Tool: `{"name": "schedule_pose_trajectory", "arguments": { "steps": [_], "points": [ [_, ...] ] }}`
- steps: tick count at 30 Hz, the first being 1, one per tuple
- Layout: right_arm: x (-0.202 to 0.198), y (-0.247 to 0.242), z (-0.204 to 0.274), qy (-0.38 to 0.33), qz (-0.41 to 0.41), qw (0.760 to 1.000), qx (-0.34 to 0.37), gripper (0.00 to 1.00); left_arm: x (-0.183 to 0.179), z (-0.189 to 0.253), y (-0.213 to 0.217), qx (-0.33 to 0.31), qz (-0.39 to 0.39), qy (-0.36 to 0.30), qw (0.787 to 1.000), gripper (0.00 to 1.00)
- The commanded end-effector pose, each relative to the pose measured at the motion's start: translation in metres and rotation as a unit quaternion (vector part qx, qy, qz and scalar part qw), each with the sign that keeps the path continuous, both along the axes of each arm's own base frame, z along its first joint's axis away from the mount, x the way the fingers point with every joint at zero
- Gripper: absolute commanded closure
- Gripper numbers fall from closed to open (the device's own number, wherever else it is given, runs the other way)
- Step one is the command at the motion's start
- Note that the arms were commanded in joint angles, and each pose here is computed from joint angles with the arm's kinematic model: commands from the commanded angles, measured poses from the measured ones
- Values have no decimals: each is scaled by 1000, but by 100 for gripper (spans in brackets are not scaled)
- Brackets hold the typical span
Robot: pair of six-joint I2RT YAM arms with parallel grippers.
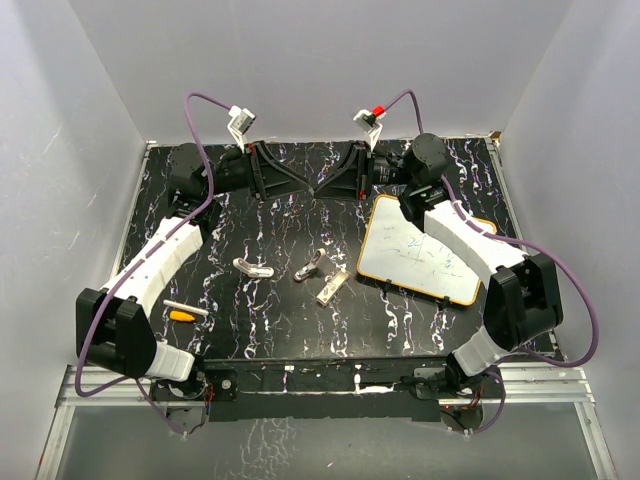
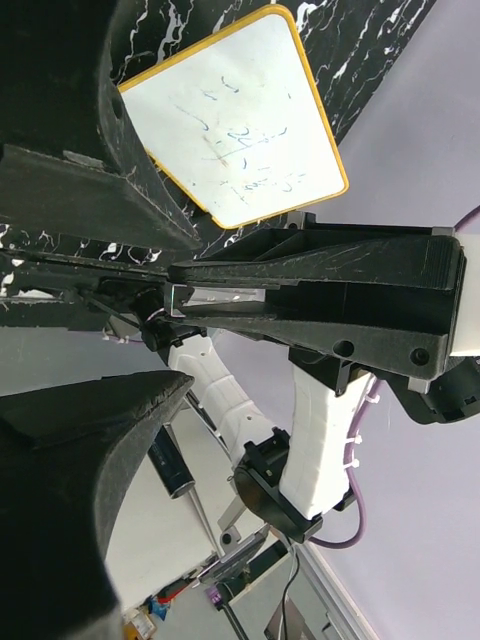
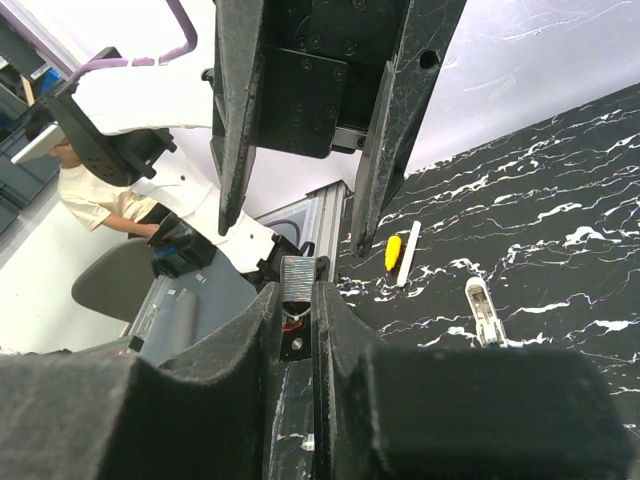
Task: Load the staples into the stapler
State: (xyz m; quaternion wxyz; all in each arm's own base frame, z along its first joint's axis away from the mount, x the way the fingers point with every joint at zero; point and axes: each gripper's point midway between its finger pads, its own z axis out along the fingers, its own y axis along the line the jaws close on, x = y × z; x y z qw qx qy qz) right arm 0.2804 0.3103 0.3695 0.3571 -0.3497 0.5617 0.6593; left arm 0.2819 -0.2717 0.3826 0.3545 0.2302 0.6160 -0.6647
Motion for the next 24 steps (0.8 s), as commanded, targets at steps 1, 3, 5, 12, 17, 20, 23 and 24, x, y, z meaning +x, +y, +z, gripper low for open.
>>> {"name": "schedule_pose_trajectory", "arguments": {
  "steps": [1, 3, 5, 12, 17, 20, 23, 24],
  "points": [
    [0, 1, 5, -18, -4, 1000, 12, 91, -5, 4, -2, 3, -2, -25, 1000, 52],
    [0, 1, 6, -18, -4, 1000, 13, 91, -4, 2, -2, 8, 0, -21, 1000, 53],
    [0, 1, 6, -18, -5, 1000, 13, 91, -3, 1, -2, 8, 1, -20, 1000, 55],
    [5, 2, 4, -9, -14, 1000, 9, 91, -4, 4, -3, 8, -1, -23, 1000, 58],
    [8, 3, 3, -14, -20, 1000, 7, 91, -4, 5, -3, 9, -1, -25, 1000, 60],
    [9, 4, 0, -13, -23, 1000, 4, 91, -2, 5, -4, 10, 2, -24, 1000, 59],
    [9, 5, 0, -12, -24, 1000, 4, 91, -1, 4, -4, 11, 4, -23, 1000, 58],
    [10, 5, 0, -12, -24, 1000, 4, 91, -2, 5, -4, 11, 3, -23, 1000, 58]
  ]
}}
